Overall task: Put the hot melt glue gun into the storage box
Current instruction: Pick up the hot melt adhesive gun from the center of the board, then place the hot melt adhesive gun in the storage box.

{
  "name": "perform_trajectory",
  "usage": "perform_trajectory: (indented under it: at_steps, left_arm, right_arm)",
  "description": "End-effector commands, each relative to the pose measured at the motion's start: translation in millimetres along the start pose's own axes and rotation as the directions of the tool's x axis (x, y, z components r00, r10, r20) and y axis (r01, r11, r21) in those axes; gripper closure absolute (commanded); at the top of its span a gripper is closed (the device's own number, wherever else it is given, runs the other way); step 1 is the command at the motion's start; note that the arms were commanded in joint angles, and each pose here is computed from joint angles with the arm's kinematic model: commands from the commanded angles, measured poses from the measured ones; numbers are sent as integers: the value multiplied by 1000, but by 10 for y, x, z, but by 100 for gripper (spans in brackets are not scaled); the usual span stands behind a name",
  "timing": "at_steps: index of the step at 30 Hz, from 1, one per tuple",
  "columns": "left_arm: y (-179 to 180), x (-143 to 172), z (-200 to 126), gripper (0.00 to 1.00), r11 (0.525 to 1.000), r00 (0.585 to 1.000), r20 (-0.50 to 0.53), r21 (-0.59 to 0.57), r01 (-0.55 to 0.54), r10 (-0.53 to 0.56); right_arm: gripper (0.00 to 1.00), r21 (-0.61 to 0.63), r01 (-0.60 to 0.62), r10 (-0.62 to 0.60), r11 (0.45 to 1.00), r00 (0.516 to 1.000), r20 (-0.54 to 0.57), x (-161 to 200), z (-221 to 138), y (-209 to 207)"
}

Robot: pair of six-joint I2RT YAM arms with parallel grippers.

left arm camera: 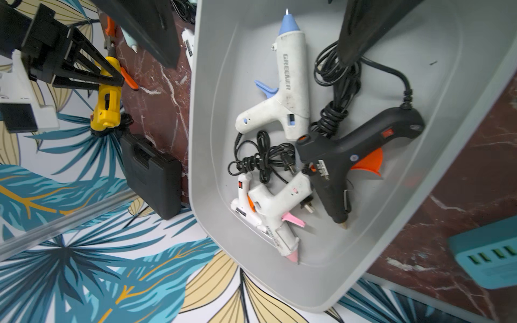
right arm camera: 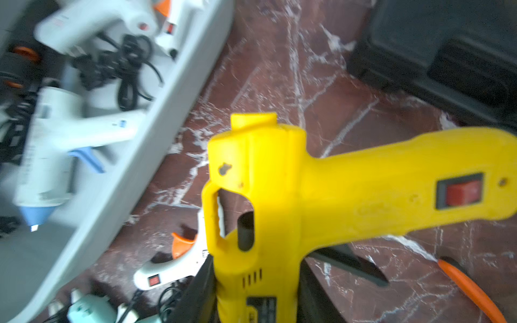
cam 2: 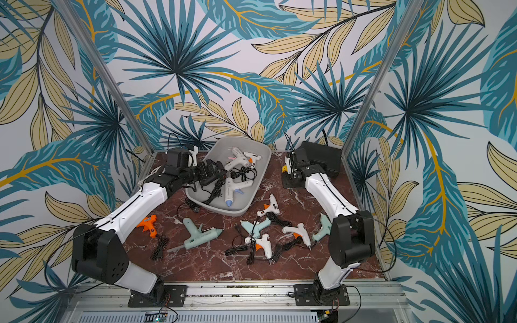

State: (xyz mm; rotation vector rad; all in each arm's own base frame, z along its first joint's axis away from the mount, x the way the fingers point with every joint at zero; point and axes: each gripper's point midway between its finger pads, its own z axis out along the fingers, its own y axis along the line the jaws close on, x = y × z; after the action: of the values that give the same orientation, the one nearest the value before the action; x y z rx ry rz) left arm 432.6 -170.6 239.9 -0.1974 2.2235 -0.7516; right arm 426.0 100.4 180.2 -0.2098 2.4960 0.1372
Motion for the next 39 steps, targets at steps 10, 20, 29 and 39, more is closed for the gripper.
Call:
perform_trajectory:
  at_steps: [10,20,29,39]
  left_arm:
    - [-184,-125,-97,4,999,994,102,42,23,-28]
    - [68,-128,-283,1,998,986,162,-38,51,-45]
    - [379,-148,-513,0,988,972,224,-112,103,-76]
    - [588,-121,-693,0,973,967,246,-197,118,-68]
  right_arm:
    - [100,-166,306,-279,938,946,164,-549,-336,1022]
    - [100,-233,410,-369,882,907,201,-925,-30,1425]
    - [100,-263,448,-409,854,892,192,-1102,332,1576]
    - [100,-282,460,-434,842,888,154,-1039,679,1632]
